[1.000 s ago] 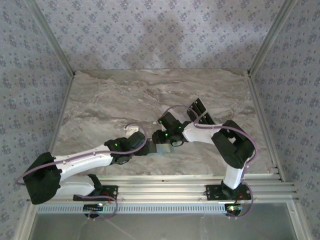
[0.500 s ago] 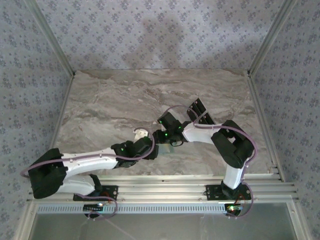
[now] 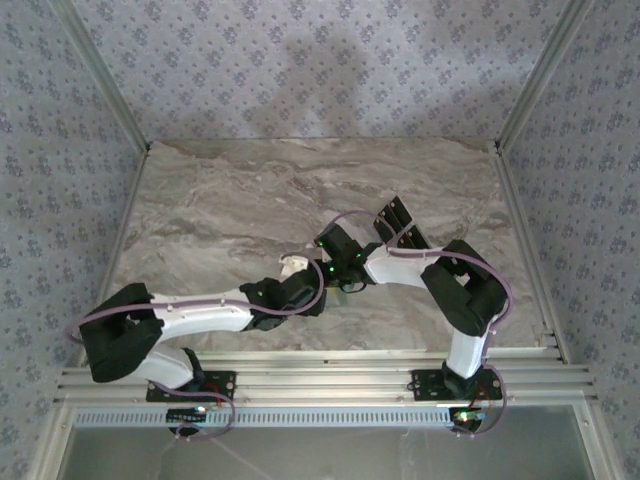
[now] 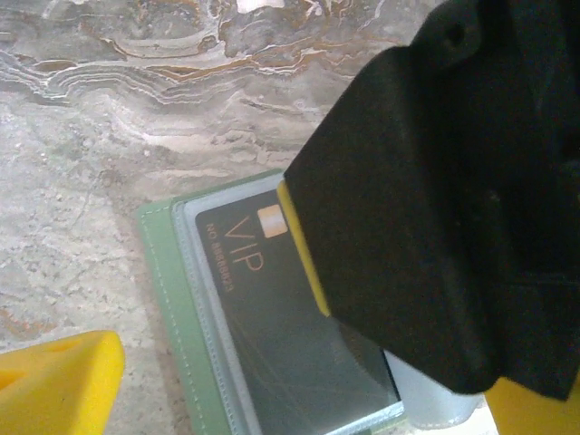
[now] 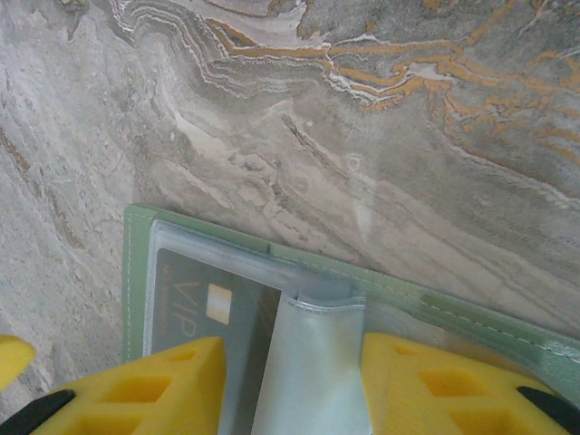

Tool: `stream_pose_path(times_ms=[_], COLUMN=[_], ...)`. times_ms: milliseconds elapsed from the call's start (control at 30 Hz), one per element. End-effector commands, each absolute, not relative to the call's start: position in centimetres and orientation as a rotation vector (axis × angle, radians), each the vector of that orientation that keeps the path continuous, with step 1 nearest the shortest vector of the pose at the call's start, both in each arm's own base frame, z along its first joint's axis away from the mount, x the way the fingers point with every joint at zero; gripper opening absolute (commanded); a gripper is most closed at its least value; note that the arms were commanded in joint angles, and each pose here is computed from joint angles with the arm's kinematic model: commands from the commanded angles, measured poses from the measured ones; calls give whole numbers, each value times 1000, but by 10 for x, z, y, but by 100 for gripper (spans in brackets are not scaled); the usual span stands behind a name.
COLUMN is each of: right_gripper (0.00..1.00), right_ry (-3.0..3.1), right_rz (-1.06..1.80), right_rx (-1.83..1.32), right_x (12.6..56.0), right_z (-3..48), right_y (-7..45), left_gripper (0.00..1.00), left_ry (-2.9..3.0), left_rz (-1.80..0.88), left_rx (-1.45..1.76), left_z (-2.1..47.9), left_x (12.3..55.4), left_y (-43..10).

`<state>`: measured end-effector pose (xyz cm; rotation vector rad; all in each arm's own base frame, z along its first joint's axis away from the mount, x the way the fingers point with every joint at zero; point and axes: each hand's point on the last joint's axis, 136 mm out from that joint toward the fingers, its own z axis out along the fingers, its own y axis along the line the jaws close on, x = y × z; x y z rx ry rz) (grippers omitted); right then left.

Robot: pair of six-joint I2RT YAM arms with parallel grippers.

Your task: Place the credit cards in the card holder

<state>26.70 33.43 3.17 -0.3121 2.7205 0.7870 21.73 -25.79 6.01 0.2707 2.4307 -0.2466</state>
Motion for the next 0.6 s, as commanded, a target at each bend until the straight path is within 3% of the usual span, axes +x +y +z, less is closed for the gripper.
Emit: stream_pose_path(times_ms=[0, 300, 567], right_gripper=[46, 46, 47], right_ry=[2848, 2843, 2761], right_rz=[711, 717, 754], right_rx=[-298, -303, -264], right_x=[247, 247, 258], right_z=[1, 6, 45], right_y=[322, 321, 312], left_gripper=[100, 100, 100], left_ry=[2403, 2435, 2446], left_rz=[-236, -132, -115], left_rx=[286, 268, 241], left_z=[64, 43, 36], left_x=[223, 222, 220], left_y=[-266, -252, -246])
